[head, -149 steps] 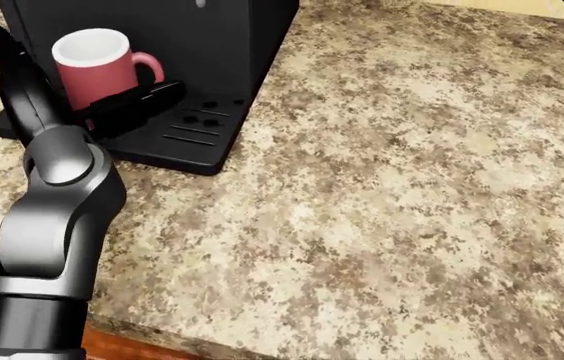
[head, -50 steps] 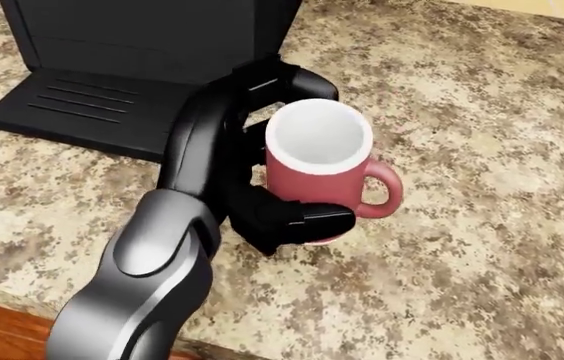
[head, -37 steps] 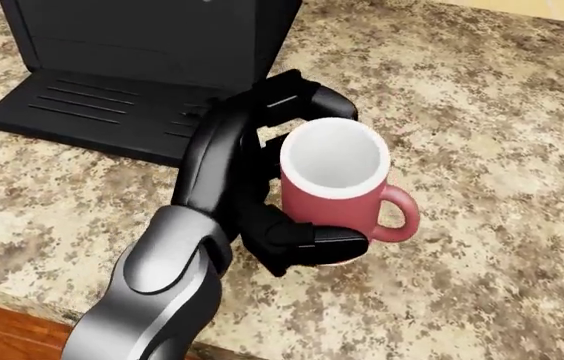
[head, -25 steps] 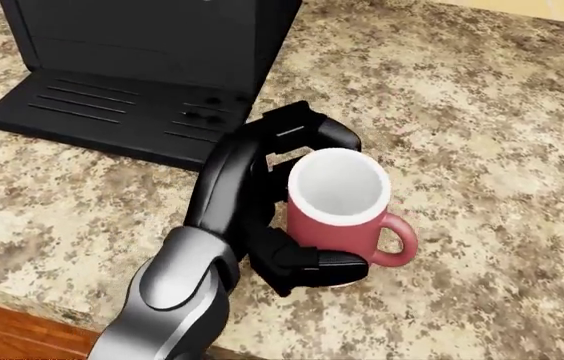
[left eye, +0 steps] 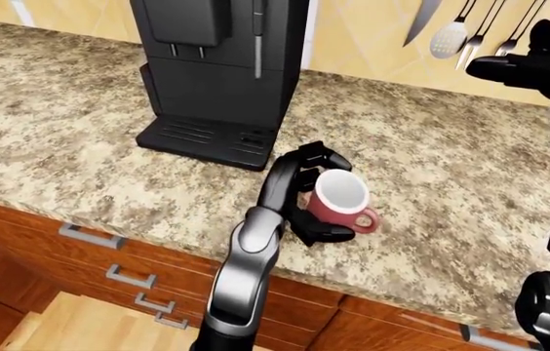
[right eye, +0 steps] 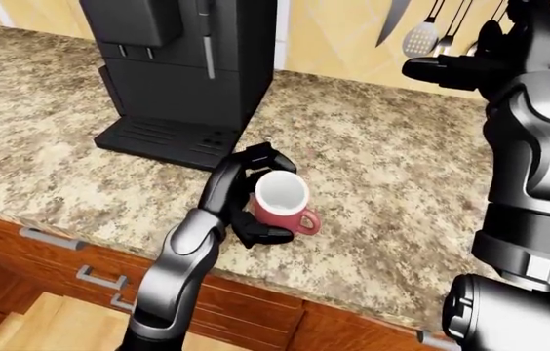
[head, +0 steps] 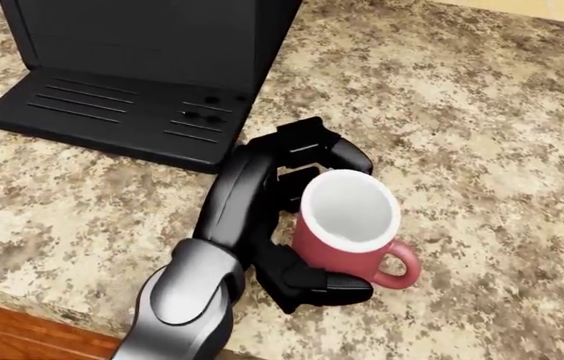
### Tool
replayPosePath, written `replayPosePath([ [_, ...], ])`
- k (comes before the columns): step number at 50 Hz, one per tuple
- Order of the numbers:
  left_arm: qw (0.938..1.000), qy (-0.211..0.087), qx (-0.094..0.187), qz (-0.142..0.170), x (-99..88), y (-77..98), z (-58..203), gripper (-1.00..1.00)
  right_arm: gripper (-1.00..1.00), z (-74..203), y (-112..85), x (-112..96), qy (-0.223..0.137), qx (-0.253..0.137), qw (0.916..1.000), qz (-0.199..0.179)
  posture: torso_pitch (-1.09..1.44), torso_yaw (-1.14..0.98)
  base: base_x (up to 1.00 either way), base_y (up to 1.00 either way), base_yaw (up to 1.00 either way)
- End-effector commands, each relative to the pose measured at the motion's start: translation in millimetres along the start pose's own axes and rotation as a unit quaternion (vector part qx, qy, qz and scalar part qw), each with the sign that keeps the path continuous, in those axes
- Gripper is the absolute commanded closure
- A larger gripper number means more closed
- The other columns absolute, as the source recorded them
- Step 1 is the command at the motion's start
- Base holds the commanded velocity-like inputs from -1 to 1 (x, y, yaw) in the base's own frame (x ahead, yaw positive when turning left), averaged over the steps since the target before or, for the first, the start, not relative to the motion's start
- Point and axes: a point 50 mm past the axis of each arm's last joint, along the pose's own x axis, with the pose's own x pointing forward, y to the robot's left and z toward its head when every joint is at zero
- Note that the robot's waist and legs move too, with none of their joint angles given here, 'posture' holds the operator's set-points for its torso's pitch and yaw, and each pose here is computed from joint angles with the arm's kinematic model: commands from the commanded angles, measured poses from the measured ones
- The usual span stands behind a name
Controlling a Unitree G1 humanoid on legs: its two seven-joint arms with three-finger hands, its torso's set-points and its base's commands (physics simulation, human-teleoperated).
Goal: Pick the mug from under the coffee machine dispenser and place it on the counter.
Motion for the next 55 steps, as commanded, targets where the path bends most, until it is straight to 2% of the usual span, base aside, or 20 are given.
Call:
replayPosePath([
  [1, 0.9988, -0.047, 0.006, -0.011, 0.1, -5.0, 18.1, 1.00, -1.00, 24.3, -2.9, -1.8, -0.051, 0.002, 0.9987, -0.004, 0.00, 0.00, 0.00, 0.00, 0.00],
  [13, 0.9993, -0.034, 0.009, -0.013, -2.0, -6.7, 9.2, 1.00, -1.00, 24.1, -3.2, -1.8, -0.051, 0.002, 0.9987, -0.003, 0.00, 0.00, 0.00, 0.00, 0.00],
  [15, 0.9993, -0.035, 0.009, -0.011, -1.5, -5.8, 9.9, 0.83, -1.00, 23.5, -2.9, -1.9, -0.051, 0.002, 0.9987, -0.003, 0.00, 0.00, 0.00, 0.00, 0.00],
  [16, 0.9993, -0.034, 0.011, -0.011, -1.6, -6.0, 9.8, 0.56, -1.00, 23.4, -3.0, -2.0, -0.050, 0.002, 0.9987, -0.003, 0.00, 0.00, 0.00, 0.00, 0.00],
  [17, 0.9993, -0.035, 0.011, -0.011, -1.7, -6.0, 10.2, 0.47, -1.00, 23.4, -3.1, -2.0, -0.050, 0.002, 0.9987, -0.003, 0.00, 0.00, 0.00, 0.00, 0.00],
  [18, 0.9993, -0.035, 0.011, -0.011, -1.8, -6.0, 11.5, 0.07, -1.00, 23.7, -3.1, -2.0, -0.051, 0.002, 0.9987, -0.003, 0.00, 0.00, 0.00, 0.00, 0.00],
  [19, 0.9992, -0.036, 0.013, -0.011, -1.8, -6.1, 12.1, -0.18, -1.00, 23.9, -3.1, -2.1, -0.051, 0.002, 0.9987, -0.003, 0.00, 0.00, 0.00, 0.00, 0.00],
  [20, 0.9992, -0.037, 0.014, -0.010, -1.8, -6.0, 12.4, -0.57, -1.00, 23.3, -3.3, -2.1, -0.050, 0.002, 0.9987, -0.003, 0.00, 0.00, 0.00, 0.00, 0.00],
  [22, 0.9992, -0.037, 0.014, -0.009, -1.8, -5.4, 12.4, -0.91, -1.00, 23.4, -3.2, -1.8, -0.050, 0.001, 0.9987, -0.003, 0.00, 0.00, 0.00, 0.00, 0.00],
  [24, 0.9992, -0.036, 0.014, -0.009, -2.0, -5.1, 12.5, -0.84, -1.00, 23.7, -3.0, -1.8, -0.051, 0.001, 0.9987, -0.003, 0.00, 0.00, 0.00, 0.00, 0.00],
  [28, 0.9992, -0.035, 0.013, -0.011, -2.6, -5.9, 12.1, -0.93, -1.00, 24.3, -3.7, -1.7, -0.051, 0.001, 0.9987, -0.004, 0.00, 0.00, 0.00, 0.00, 0.00],
  [35, 0.9993, -0.034, 0.014, -0.010, -2.5, -5.5, 12.0, -0.89, -1.00, 23.9, -3.8, -1.7, -0.051, 0.001, 0.9987, -0.004, 0.00, 0.00, 0.00, 0.00, 0.00],
  [39, 0.9994, -0.031, -0.002, -0.017, -6.9, -8.1, 21.1, -0.93, -1.00, 23.8, -3.9, -2.0, -0.051, 0.000, 0.9987, -0.004, 0.00, 0.00, 0.00, 0.00, 0.00],
  [46, 0.9974, -0.059, 0.013, -0.038, -18.4, -18.6, 49.8, -1.00, -1.00, 25.5, -4.2, -1.7, -0.052, 0.001, 0.9986, -0.004, 0.00, 0.00, 0.00, 0.00, 0.00],
  [55, 0.9966, -0.065, 0.028, -0.040, -23.5, -15.6, 56.5, -1.00, -1.00, 26.3, -4.3, -1.3, -0.053, 0.001, 0.9986, -0.004, 0.00, 0.00, 0.00, 0.00, 0.00],
])
